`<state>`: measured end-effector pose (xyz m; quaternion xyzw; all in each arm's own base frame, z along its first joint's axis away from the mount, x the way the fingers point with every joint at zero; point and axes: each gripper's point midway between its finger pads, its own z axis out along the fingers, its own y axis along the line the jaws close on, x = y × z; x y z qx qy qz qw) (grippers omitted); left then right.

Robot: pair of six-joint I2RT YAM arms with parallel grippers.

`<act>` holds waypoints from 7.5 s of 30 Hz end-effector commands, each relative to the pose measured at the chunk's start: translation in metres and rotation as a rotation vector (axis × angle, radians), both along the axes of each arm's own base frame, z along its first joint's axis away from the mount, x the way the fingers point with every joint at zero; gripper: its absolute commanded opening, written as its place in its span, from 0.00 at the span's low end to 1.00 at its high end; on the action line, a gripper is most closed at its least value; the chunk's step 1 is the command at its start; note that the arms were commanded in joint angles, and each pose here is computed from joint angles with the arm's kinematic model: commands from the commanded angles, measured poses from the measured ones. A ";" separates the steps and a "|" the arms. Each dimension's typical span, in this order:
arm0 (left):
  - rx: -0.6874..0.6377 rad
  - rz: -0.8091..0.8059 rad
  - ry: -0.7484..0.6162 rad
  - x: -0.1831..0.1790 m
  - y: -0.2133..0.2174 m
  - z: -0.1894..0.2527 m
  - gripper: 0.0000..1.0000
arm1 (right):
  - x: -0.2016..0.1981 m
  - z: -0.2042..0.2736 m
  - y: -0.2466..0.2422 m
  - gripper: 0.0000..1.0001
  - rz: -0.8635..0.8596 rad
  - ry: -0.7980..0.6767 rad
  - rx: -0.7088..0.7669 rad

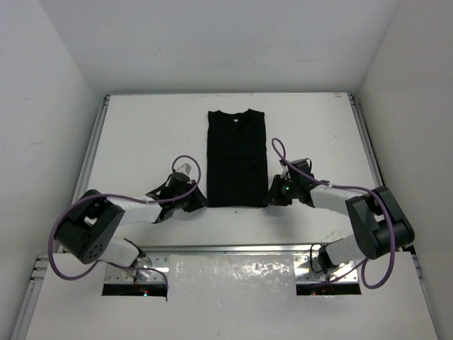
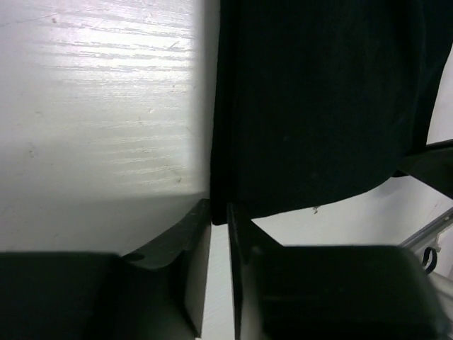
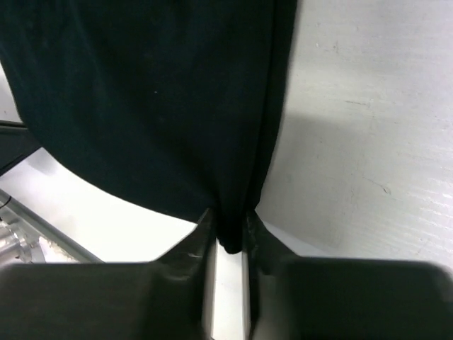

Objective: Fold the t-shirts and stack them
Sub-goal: Grab one side of the 2/3 rectangular tshirt with both arms, then fold the long partially folded tshirt into a neat square

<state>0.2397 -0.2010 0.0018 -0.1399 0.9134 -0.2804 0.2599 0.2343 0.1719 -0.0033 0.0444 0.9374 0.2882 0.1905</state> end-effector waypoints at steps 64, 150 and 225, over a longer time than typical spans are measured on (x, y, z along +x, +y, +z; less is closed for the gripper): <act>0.048 0.208 -0.365 0.303 0.001 0.182 0.00 | 0.290 0.155 0.027 0.00 -0.013 -0.264 0.116; 0.204 0.098 0.146 0.056 0.003 -0.007 0.54 | 0.065 0.065 0.089 0.00 0.057 -0.172 0.608; 0.564 0.837 -0.505 -0.026 0.240 0.283 0.96 | -0.042 0.237 -0.121 0.99 -0.153 -0.635 -0.447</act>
